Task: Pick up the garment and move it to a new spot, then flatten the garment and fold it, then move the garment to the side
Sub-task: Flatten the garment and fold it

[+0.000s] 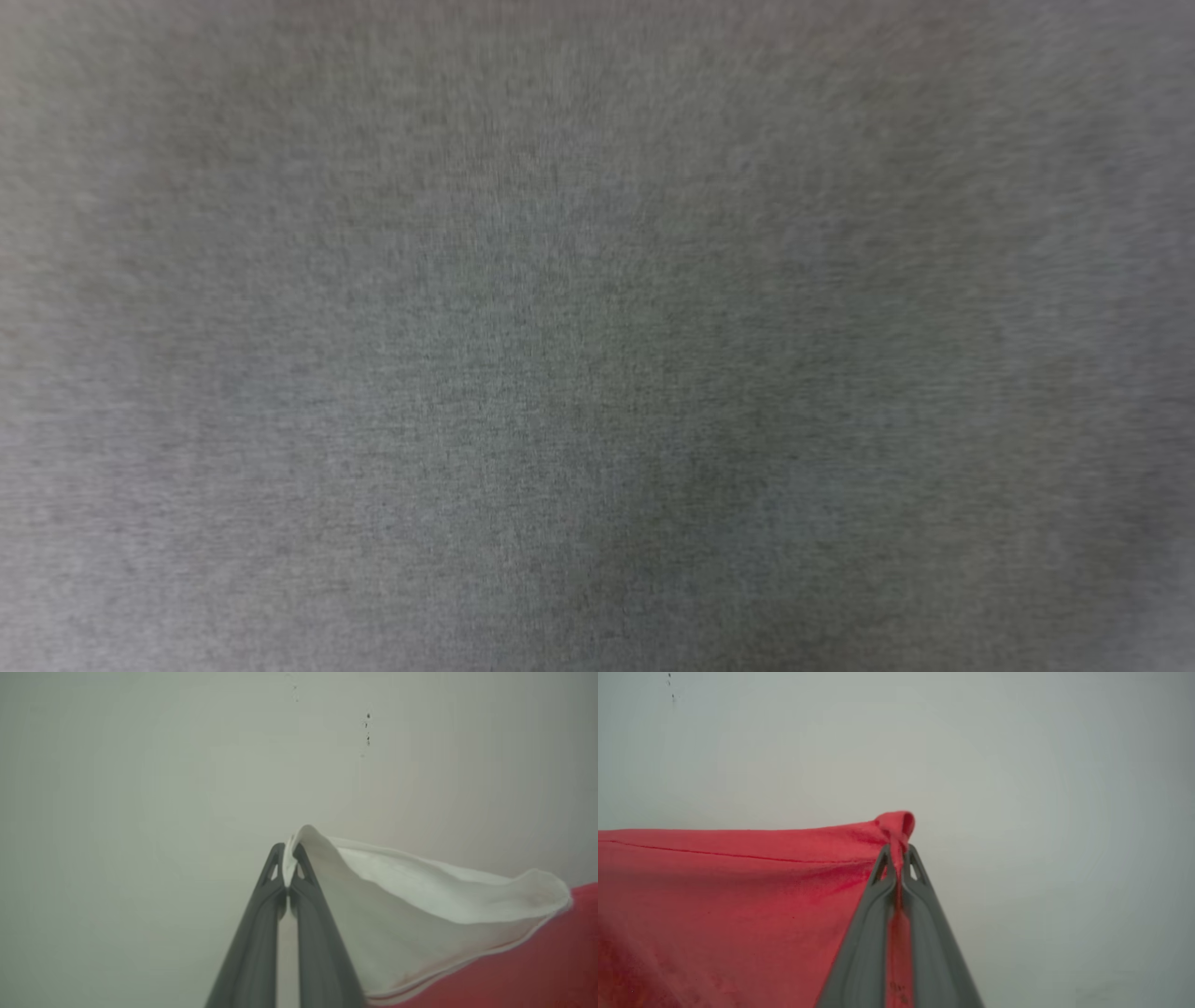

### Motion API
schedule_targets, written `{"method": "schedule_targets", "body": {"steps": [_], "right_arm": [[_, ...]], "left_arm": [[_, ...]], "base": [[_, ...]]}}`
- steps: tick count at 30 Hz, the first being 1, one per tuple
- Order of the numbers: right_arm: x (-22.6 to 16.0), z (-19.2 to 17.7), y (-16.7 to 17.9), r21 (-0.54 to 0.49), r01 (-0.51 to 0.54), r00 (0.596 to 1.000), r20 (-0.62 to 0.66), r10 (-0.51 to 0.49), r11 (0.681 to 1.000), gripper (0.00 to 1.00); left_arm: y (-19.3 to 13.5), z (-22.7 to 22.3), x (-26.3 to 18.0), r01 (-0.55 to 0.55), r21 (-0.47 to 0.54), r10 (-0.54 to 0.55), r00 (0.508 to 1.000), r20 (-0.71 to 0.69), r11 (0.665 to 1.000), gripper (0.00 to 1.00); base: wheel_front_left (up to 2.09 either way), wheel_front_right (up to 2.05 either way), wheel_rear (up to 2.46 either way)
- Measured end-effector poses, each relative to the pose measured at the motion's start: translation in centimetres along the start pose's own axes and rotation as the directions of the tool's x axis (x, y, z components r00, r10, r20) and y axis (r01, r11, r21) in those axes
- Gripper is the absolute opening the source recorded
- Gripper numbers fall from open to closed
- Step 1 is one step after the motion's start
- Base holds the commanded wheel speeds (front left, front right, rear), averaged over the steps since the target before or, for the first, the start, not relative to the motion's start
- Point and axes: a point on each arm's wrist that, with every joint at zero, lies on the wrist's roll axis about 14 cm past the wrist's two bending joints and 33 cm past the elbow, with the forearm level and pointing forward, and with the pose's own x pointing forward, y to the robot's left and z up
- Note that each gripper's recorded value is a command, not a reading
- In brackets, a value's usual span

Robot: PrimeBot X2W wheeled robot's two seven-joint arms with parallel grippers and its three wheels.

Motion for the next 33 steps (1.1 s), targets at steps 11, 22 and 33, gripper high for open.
{"method": "schedule_targets", "body": {"steps": [11, 22, 33], "right_arm": [[2.2, -15.5, 2.7, 0.066, -0.048, 0.972, -0.225, 0.062, 0.997, 0.0], [-4.5, -20.5, 5.2, 0.081, -0.122, 0.909, -0.39, 0.144, 0.989, 0.0], [-17.8, -21.2, 6.0, 0.147, -0.139, 0.853, -0.485, 0.193, 0.979, 0.0]], "left_arm": [[1.1, -15.6, -1.8, -0.035, -0.04, 0.025, 0.975, -0.22, 0.999, 0.0], [1.6, -18.8, -9.2, -0.054, -0.091, 0.019, 0.935, -0.354, 0.994, 0.0], [2.1, -17.4, -25.1, -0.194, -0.145, 0.1, 0.865, -0.491, 0.97, 0.0]], "base": [[0.0, 0.0, 0.0], [0.0, 0.0, 0.0], [0.0, 0.0, 0.0]]}}
